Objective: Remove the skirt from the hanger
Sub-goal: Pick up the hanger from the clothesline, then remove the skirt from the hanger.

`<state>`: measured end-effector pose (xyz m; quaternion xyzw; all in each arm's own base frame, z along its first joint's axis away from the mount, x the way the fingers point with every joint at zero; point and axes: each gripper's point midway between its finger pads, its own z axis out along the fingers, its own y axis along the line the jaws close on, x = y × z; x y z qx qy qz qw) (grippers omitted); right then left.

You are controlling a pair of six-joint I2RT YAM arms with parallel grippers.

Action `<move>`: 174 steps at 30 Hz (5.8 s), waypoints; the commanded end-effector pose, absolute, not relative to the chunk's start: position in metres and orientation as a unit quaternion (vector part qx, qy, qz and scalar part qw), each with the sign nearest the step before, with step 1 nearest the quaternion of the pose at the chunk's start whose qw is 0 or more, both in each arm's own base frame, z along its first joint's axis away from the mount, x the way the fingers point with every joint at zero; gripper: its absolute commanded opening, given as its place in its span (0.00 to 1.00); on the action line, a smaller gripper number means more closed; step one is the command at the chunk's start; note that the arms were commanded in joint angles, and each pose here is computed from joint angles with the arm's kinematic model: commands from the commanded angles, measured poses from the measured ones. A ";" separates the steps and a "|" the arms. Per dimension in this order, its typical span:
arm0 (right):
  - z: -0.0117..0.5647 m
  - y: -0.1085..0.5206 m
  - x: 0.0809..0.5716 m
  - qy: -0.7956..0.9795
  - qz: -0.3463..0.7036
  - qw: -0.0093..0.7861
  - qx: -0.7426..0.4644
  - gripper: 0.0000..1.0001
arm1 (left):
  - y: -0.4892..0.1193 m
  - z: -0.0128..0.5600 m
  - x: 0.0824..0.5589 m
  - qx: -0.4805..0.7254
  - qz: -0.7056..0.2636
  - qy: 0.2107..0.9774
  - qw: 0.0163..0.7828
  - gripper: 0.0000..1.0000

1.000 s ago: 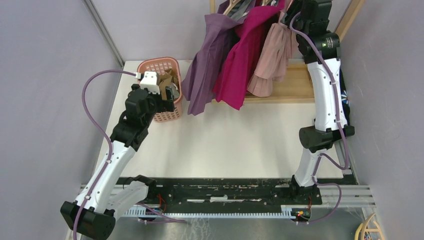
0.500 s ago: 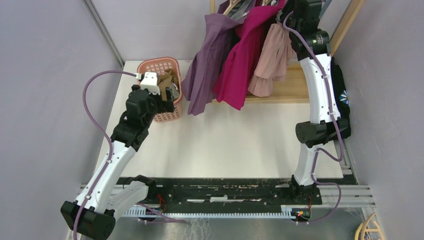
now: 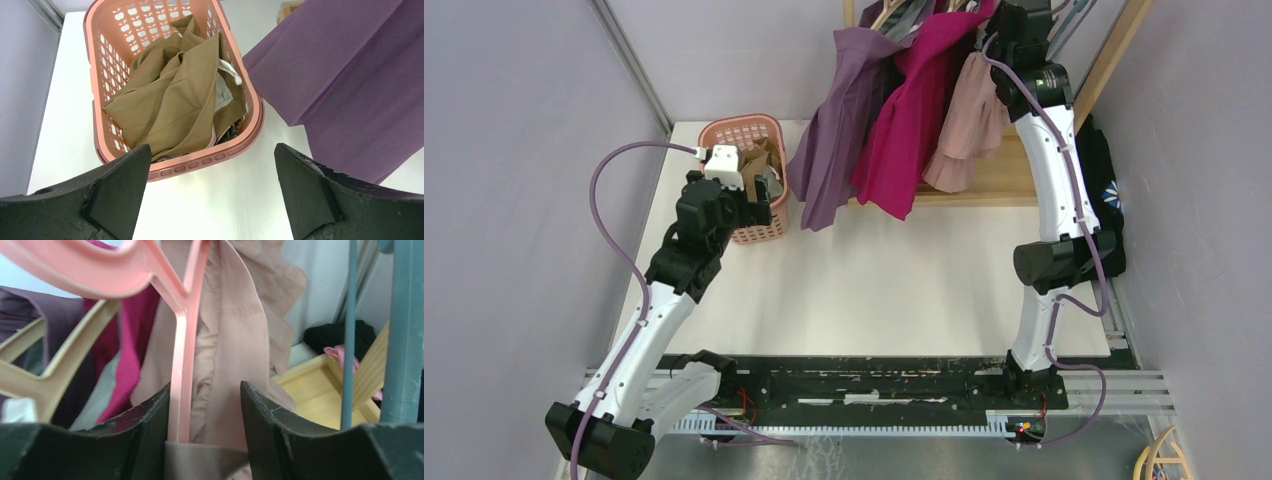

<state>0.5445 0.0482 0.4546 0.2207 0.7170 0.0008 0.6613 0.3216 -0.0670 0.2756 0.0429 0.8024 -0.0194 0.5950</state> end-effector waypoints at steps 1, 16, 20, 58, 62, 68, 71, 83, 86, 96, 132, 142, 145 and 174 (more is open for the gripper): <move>0.467 0.024 0.522 0.704 -0.056 0.667 0.237 0.50 | -0.063 0.285 0.320 0.040 -0.011 0.793 0.607 0.99; 0.499 0.007 0.518 0.680 -0.087 0.697 0.209 0.01 | -0.061 0.282 0.320 0.039 -0.006 0.793 0.608 0.99; 0.525 0.009 0.516 0.658 -0.085 0.724 0.188 0.01 | -0.060 0.281 0.319 0.038 -0.003 0.794 0.607 0.99; 0.421 0.055 0.381 0.783 0.026 0.617 0.075 0.01 | -0.097 0.310 0.338 0.108 -0.060 0.773 0.623 0.99; 0.404 0.065 0.345 0.803 0.056 0.592 0.036 0.01 | -0.111 0.322 0.340 0.118 -0.092 0.764 0.628 0.99; 0.378 0.087 0.292 0.838 0.110 0.533 -0.049 0.01 | -0.118 0.327 0.347 0.123 -0.096 0.764 0.626 0.99; 0.374 0.103 0.266 0.840 0.152 0.510 -0.103 0.01 | -0.118 0.328 0.351 0.123 -0.088 0.768 0.623 0.98; 0.388 0.156 0.201 0.810 0.281 0.436 -0.274 0.01 | -0.172 0.364 0.350 0.163 -0.192 0.740 0.624 0.89; 0.395 0.164 0.194 0.800 0.297 0.432 -0.291 0.01 | -0.195 0.375 0.345 0.180 -0.240 0.727 0.617 0.87; 0.408 0.192 0.188 0.778 0.310 0.429 -0.338 0.01 | -0.250 0.380 0.319 0.216 -0.318 0.716 0.583 0.85; 0.413 0.223 0.223 0.761 0.263 0.462 -0.371 0.01 | -0.259 0.344 0.270 0.240 -0.343 0.737 0.530 0.86; 0.416 0.224 0.220 0.758 0.267 0.464 -0.372 0.01 | -0.262 0.326 0.279 0.250 -0.323 0.750 0.520 0.67; 0.415 0.224 0.219 0.758 0.267 0.464 -0.374 0.01 | -0.266 0.324 0.280 0.256 -0.325 0.751 0.514 0.43; 0.384 0.203 0.202 0.785 0.233 0.420 -0.392 0.01 | -0.189 0.383 0.338 0.220 -0.105 0.750 0.615 0.03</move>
